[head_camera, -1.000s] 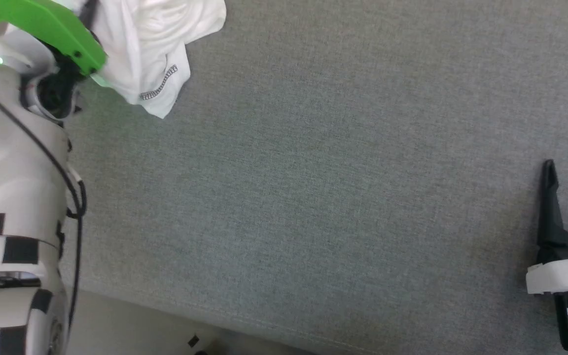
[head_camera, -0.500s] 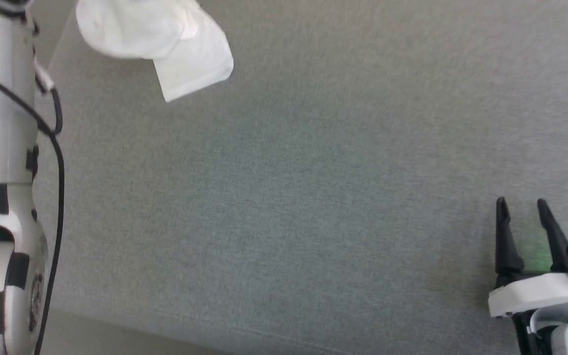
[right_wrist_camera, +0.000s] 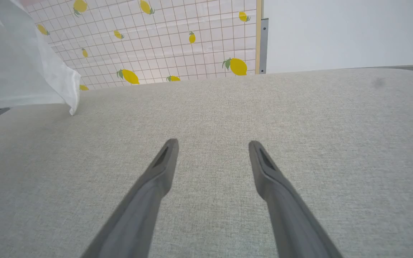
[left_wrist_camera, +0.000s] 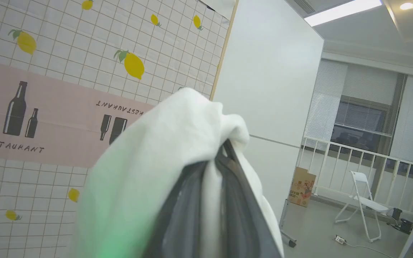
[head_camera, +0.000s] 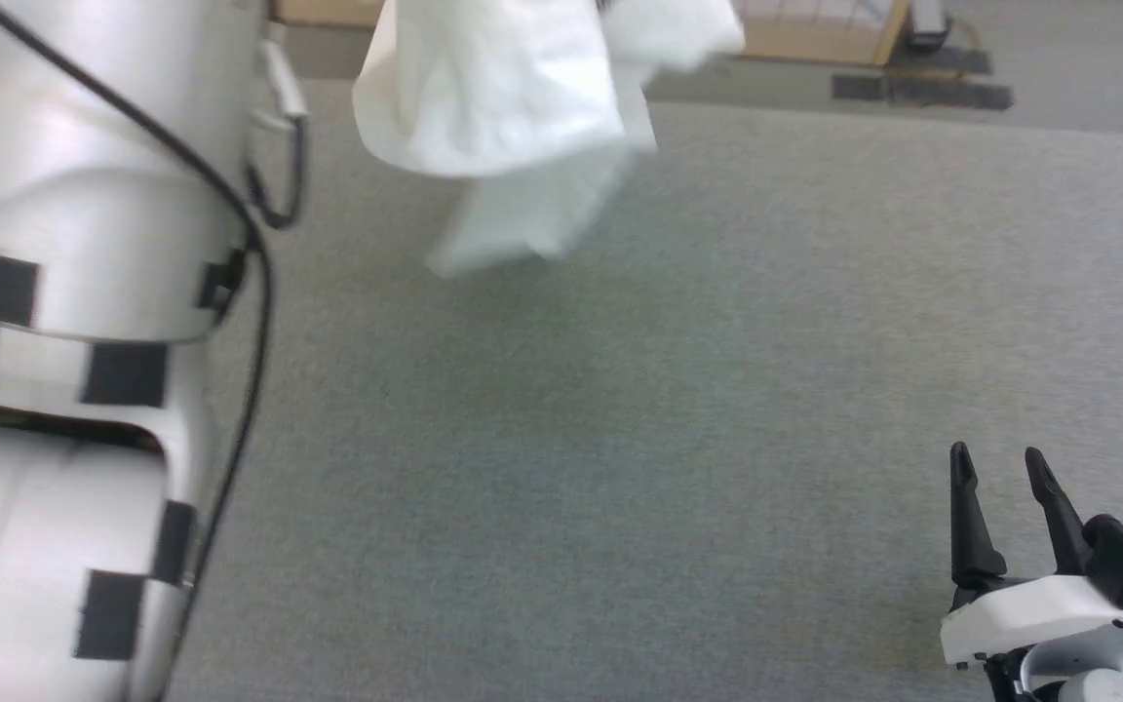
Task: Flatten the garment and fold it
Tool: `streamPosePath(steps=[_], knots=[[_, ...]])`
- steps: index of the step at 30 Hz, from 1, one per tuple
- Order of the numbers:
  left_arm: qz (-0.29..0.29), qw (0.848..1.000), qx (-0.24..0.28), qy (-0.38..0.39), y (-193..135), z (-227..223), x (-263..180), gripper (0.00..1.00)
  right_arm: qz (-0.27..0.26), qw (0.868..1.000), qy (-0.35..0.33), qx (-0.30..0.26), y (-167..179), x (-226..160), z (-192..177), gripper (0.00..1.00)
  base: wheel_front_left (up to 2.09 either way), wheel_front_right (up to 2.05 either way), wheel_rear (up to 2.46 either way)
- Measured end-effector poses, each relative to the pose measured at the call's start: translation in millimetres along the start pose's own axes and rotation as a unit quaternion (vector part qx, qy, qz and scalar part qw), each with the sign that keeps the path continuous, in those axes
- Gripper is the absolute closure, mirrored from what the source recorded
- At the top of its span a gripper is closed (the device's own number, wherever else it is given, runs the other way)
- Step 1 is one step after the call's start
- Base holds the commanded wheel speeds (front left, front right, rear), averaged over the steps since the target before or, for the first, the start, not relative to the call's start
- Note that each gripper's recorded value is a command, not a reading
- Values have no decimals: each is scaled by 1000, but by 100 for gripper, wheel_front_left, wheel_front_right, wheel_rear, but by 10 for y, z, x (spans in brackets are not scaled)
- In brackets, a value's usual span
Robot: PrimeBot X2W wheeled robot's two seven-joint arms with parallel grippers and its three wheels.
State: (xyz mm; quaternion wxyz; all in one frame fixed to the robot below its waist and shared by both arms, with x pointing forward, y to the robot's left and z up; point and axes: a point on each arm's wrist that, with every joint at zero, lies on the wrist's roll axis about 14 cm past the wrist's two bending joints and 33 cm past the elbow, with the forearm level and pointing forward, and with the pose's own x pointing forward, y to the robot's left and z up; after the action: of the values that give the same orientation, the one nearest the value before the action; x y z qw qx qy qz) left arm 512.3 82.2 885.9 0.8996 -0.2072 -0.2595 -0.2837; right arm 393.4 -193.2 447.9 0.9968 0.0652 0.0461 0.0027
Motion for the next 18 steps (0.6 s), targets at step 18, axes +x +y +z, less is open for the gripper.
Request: streamPosePath(steps=[18], knots=[[-3,927,-79,367,-521,-2961,-1746,100,-44,999,-24,-3,-294,-268,156,0,0,0,0]])
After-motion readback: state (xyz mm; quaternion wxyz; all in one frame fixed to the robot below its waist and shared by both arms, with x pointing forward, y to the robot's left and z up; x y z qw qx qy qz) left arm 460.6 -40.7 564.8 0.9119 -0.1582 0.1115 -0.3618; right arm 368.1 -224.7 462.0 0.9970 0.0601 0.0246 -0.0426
